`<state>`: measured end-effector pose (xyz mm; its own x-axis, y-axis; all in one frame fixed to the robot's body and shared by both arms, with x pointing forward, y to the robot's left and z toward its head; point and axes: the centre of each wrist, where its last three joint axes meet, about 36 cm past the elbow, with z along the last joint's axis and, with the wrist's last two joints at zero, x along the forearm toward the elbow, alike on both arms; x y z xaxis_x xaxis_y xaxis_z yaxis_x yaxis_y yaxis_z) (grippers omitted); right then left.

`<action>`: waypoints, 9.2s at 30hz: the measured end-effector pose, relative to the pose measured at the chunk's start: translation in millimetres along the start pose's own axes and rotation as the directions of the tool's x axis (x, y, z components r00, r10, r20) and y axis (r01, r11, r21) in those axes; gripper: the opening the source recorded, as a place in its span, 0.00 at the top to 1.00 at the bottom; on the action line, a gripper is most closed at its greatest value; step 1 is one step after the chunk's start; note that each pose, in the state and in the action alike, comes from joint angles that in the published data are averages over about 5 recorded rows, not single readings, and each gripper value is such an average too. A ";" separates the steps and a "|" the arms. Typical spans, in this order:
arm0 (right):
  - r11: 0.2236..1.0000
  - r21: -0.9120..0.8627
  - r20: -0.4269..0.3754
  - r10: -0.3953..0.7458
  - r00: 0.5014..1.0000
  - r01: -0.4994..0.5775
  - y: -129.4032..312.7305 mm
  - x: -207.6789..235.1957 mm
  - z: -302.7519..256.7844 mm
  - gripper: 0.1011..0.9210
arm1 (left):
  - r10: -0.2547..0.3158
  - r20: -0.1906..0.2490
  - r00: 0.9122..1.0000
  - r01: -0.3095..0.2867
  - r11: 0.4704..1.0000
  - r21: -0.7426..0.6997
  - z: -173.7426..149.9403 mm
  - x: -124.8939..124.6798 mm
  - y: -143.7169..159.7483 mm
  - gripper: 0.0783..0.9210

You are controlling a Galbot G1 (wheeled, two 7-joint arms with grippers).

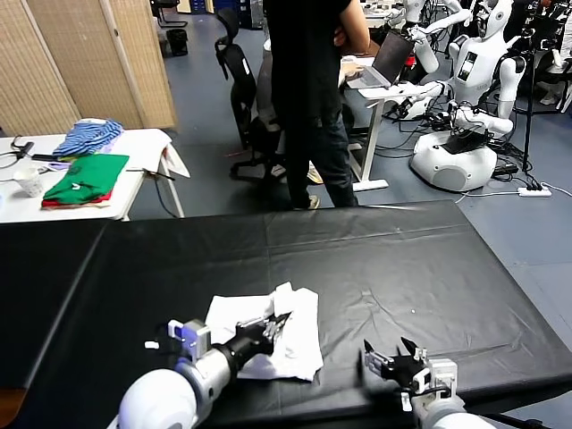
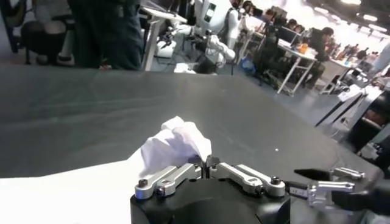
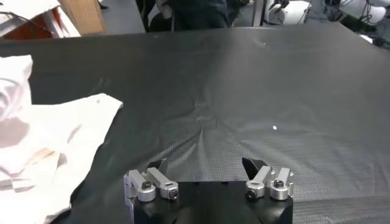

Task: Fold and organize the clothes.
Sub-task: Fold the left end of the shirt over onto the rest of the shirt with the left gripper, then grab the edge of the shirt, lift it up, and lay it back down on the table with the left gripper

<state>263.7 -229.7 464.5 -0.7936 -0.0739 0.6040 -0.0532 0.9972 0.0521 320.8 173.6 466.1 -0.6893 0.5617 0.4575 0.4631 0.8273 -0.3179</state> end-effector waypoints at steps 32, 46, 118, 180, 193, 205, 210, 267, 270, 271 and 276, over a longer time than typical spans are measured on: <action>0.934 0.237 0.180 -0.314 0.932 0.268 34.0 18.3 -25.4 0.02 | -0.363 0.034 0.931 0.363 0.920 -0.149 8.4 56.3 28.9 0.02; 0.825 0.442 0.095 -0.434 0.896 0.353 73.8 -52.9 -31.5 0.02 | -0.456 0.031 0.890 0.455 0.877 -0.156 23.7 68.1 30.1 0.02; 0.894 0.404 0.109 -0.257 0.960 0.193 21.9 34.2 -38.3 0.02 | -0.270 0.005 0.963 0.260 0.932 0.253 60.0 61.1 75.7 0.02; 0.935 0.315 0.076 -0.193 0.978 0.160 24.5 39.2 -19.7 0.02 | -0.318 0.216 0.923 0.359 0.914 -0.188 11.3 73.9 57.9 0.88; 0.948 0.289 0.059 -0.159 0.985 0.136 24.4 40.8 -12.0 0.02 | -0.218 0.173 0.961 0.237 0.967 -0.098 -1.7 47.1 47.9 0.88; 0.945 0.284 0.074 -0.189 0.979 0.161 29.1 37.7 -16.0 0.02 | -0.532 0.099 0.841 0.523 0.751 -0.403 -33.5 94.0 98.7 0.88; 0.942 0.281 0.074 -0.209 0.975 0.181 30.2 33.6 -17.6 0.02 | -0.655 0.127 0.745 0.619 0.609 -0.495 -49.7 120.6 122.4 0.88; 0.957 0.242 0.040 -0.176 0.984 0.162 32.0 44.4 -5.7 0.02 | -0.252 0.093 0.963 0.267 0.932 -0.243 20.6 -28.4 29.5 0.88; 0.957 0.241 0.042 -0.175 0.984 0.160 32.0 44.6 -6.1 0.02 | -0.253 0.025 0.967 0.252 0.938 -0.240 20.7 -28.0 25.3 0.80; 0.957 0.241 0.043 -0.174 0.984 0.159 31.8 44.8 -6.3 0.02 | -0.251 -0.002 0.968 0.243 0.941 -0.236 20.5 -27.1 23.2 0.75; 0.958 0.243 0.050 -0.167 0.985 0.150 30.1 46.1 -8.0 0.02 | -0.215 -0.079 0.973 0.194 0.957 -0.215 17.1 -20.5 10.0 0.37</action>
<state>230.4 -203.1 500.3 -0.8027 -0.2392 0.5463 -0.3179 0.9467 -0.0527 330.1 170.2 439.4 -0.7267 0.3690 0.5794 0.4287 0.9027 -0.0372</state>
